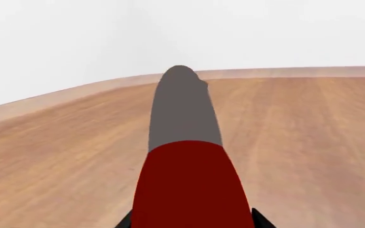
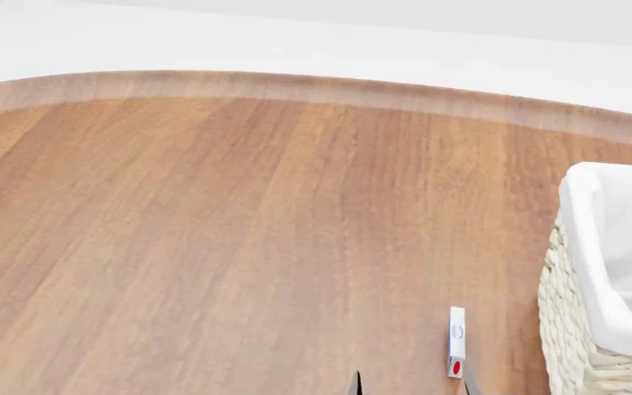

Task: Pick up the ketchup, and put it in the basket.

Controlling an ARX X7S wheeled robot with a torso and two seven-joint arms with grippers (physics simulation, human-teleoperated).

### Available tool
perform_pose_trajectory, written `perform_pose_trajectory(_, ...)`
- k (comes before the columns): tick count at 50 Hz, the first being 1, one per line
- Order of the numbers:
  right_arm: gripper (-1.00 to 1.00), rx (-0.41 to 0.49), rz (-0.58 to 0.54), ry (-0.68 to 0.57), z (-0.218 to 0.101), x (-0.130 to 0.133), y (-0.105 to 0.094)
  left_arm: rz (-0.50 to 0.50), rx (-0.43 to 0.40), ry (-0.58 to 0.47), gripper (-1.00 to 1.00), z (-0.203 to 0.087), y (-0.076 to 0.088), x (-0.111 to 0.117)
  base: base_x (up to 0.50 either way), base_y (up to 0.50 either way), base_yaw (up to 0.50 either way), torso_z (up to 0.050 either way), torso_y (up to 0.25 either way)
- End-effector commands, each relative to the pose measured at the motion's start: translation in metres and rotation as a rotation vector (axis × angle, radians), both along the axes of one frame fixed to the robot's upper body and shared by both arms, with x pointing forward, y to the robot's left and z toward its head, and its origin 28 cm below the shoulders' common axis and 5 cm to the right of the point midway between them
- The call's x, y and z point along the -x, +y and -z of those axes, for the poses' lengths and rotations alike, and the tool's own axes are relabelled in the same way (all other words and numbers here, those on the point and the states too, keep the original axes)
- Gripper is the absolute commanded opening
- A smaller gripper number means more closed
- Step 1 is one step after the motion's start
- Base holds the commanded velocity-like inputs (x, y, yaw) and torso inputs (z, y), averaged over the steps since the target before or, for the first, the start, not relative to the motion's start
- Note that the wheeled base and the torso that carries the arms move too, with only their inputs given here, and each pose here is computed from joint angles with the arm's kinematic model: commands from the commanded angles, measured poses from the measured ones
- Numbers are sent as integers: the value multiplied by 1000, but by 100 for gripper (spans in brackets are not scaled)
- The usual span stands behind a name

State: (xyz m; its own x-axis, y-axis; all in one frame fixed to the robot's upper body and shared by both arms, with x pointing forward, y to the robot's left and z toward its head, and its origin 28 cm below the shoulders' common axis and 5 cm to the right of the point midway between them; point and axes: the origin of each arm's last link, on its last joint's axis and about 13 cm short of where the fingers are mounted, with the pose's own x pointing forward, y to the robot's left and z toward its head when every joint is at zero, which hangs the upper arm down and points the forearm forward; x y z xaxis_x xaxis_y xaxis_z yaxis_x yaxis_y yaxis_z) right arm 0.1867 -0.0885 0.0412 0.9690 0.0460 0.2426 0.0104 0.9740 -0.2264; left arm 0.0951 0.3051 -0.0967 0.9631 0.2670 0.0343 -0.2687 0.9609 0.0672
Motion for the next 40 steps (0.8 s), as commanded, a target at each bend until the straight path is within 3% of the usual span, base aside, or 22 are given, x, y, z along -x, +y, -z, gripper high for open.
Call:
perform_pose_trajectory(1,100,2,-3,-8,-1,-1,1,-16,35,-6,-100,3,-6,-1,0,0,0,0,0)
perform_pose_trajectory(5,100,1,-3,-8,-1,-1,1,-28,42,-47,-100,-9,-4,-7,0,0,0,0,0)
perform_pose_trajectory(10,100,3,-4,-8,-1,-1,0,-57,16,-112,-100,-57,-1,-22,0,0,0,0,0)
perform_pose_trajectory(12,100,4,-5,-7,0,-1,0,-47,42,-138,-100,-72,-1,-25,0,0,0,0,0)
perform_pose_trajectory(19,100,9,-9,-5,1,-1,1,28,-37,-167,-100,-129,-8,-42,0,0,0,0,0)
perform_pose_trajectory(22,100,13,-12,-4,2,0,2,47,-50,-179,-100,-140,-10,-50,0,0,0,0,0)
perform_pose_trajectory(31,100,20,-23,5,5,1,3,142,-12,-291,-100,-199,-21,-91,0,0,0,0,0)
perform_pose_trajectory(40,100,18,-24,9,6,0,2,290,10,-309,-100,-239,-33,-120,0,0,0,0,1)
